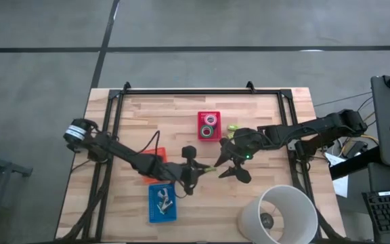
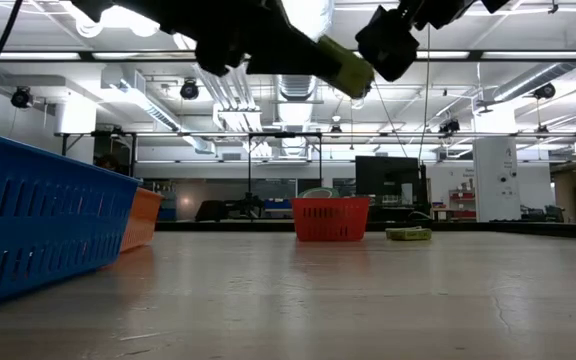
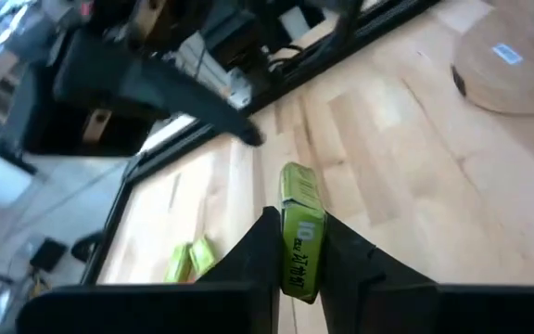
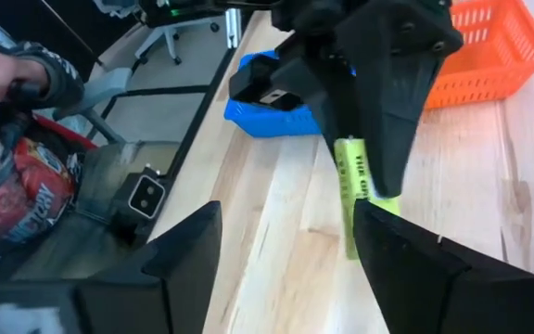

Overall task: Pick and place Stapler, Stapler remover, tape
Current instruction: Put the bottom green staple box into the orange bin

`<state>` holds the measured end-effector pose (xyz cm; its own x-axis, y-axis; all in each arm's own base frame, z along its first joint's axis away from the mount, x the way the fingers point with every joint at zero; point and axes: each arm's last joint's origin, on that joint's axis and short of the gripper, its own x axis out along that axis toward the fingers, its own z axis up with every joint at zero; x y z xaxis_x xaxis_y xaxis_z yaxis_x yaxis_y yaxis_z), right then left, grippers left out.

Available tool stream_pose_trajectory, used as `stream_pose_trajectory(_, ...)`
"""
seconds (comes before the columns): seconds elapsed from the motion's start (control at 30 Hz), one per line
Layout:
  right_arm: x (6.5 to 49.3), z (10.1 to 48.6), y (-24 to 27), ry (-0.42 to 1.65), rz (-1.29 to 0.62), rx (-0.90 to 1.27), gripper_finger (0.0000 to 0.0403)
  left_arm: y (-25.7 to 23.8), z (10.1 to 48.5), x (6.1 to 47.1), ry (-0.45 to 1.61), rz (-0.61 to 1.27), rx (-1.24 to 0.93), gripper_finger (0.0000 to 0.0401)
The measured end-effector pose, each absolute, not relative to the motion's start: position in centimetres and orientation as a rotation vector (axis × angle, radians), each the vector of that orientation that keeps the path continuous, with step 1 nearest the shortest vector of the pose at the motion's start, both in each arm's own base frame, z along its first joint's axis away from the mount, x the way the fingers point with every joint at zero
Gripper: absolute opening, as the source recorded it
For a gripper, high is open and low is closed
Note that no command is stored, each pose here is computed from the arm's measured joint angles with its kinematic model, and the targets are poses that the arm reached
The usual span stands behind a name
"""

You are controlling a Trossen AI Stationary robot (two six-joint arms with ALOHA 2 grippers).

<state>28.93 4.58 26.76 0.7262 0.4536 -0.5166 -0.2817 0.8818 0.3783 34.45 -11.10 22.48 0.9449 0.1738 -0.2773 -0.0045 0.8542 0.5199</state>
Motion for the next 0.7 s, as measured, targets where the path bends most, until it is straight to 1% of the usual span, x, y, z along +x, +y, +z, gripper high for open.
stream_pose_trajectory(0.17, 29.0, 26.9, 4.6, 0.623, 0.419, 0.265, 0.0249, -11.0, 22.7, 33.4, 0.364, 0.111, 0.494, 0.0066)
stream_pose_trajectory(0.23, 29.0, 26.9, 4.6, 0.621, 0.417, 0.261, 0.0252, -10.8, 22.7, 32.5, 0.402, 0.143, 0.495, 0.0068)
stream_pose_trajectory(0.4, 29.0, 26.9, 4.5, 0.613, 0.391, 0.237, 0.0256, -9.9, 23.1, 30.0, 0.533, 0.211, 0.493, 0.0048)
stream_pose_trajectory(0.5, 29.0, 26.7, 4.4, 0.614, 0.364, 0.224, 0.0256, -9.3, 24.0, 28.2, 0.571, 0.232, 0.428, 0.0046)
stream_pose_trajectory(0.57, 29.0, 26.6, 4.3, 0.615, 0.335, 0.208, 0.0256, -9.0, 24.4, 26.9, 0.583, 0.246, 0.379, 0.0054)
stream_pose_trajectory(0.7, 29.0, 26.4, 4.2, 0.613, 0.295, 0.180, 0.0256, -8.3, 24.0, 24.0, 0.585, 0.260, 0.283, 0.0072)
